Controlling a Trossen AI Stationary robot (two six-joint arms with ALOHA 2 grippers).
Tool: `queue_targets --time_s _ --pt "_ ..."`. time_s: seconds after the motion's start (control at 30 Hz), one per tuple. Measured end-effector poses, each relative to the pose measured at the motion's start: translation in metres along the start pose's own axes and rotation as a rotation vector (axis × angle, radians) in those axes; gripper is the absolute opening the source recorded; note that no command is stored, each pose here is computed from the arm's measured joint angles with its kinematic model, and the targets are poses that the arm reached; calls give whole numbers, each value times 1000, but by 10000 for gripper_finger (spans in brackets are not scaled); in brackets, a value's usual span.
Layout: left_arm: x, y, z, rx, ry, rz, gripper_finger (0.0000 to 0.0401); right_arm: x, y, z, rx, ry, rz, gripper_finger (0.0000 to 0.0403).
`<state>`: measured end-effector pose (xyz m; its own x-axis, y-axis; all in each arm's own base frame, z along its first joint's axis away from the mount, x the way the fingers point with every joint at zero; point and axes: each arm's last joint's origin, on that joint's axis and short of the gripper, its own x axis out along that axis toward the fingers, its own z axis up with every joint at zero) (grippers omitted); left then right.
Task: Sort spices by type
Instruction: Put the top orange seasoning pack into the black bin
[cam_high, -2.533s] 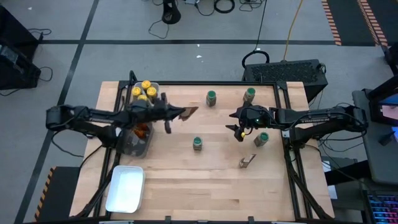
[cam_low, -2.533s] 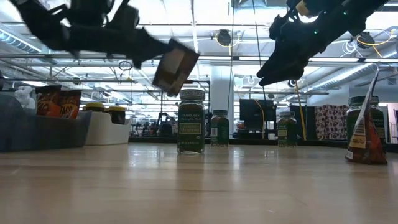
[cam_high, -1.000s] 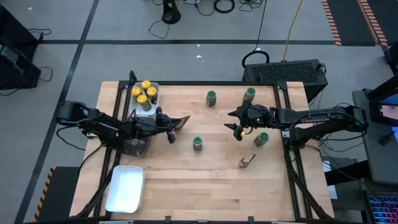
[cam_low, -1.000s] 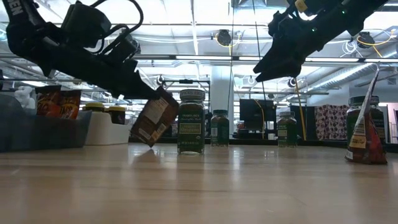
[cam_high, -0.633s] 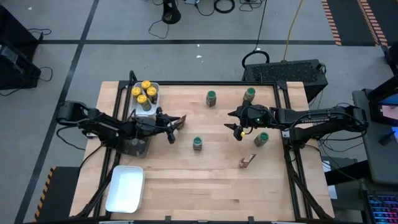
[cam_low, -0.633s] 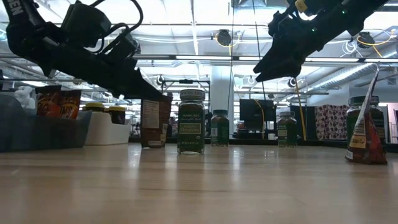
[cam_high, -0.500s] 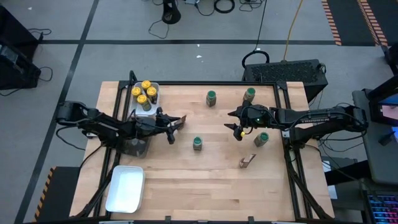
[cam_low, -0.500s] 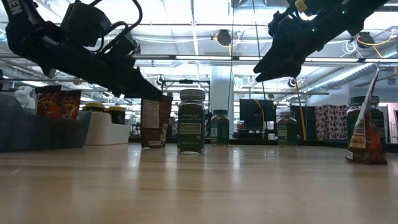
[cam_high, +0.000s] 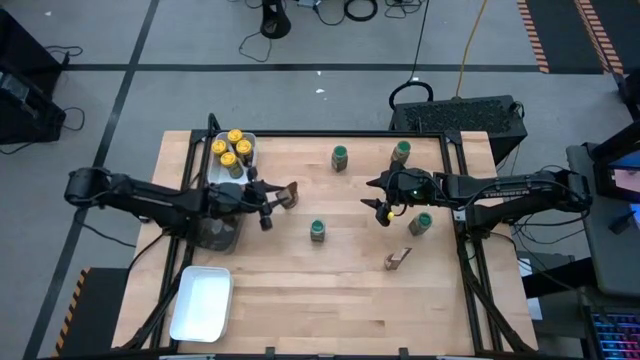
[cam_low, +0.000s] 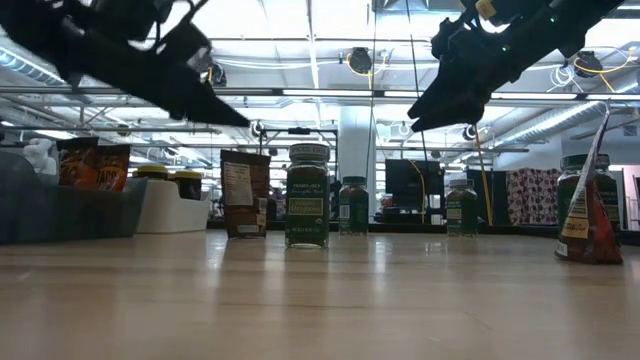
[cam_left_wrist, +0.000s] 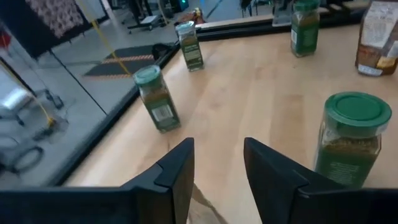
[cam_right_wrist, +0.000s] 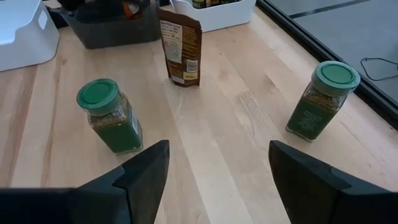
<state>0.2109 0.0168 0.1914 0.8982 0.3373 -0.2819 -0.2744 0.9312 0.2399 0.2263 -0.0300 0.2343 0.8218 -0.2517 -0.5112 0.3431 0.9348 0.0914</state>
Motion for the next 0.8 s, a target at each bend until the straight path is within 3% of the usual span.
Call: queue_targets --time_s 0.23,0.37,0.43,0.67,0.8 --pt "-5 14 43 75 82 27 144 0 0 0 -2 0 0 258" --pt "-3 32 68 -88 179 87 144 0 0 0 -5 0 2 258" --pt "-2 41 77 -151 263 61 144 0 0 0 -5 0 2 258" --pt "16 55 97 -185 426 -3 143 0 0 0 -5 1 5 258" --pt "36 56 92 -192 524 -20 143 0 0 0 -6 2 8 258"
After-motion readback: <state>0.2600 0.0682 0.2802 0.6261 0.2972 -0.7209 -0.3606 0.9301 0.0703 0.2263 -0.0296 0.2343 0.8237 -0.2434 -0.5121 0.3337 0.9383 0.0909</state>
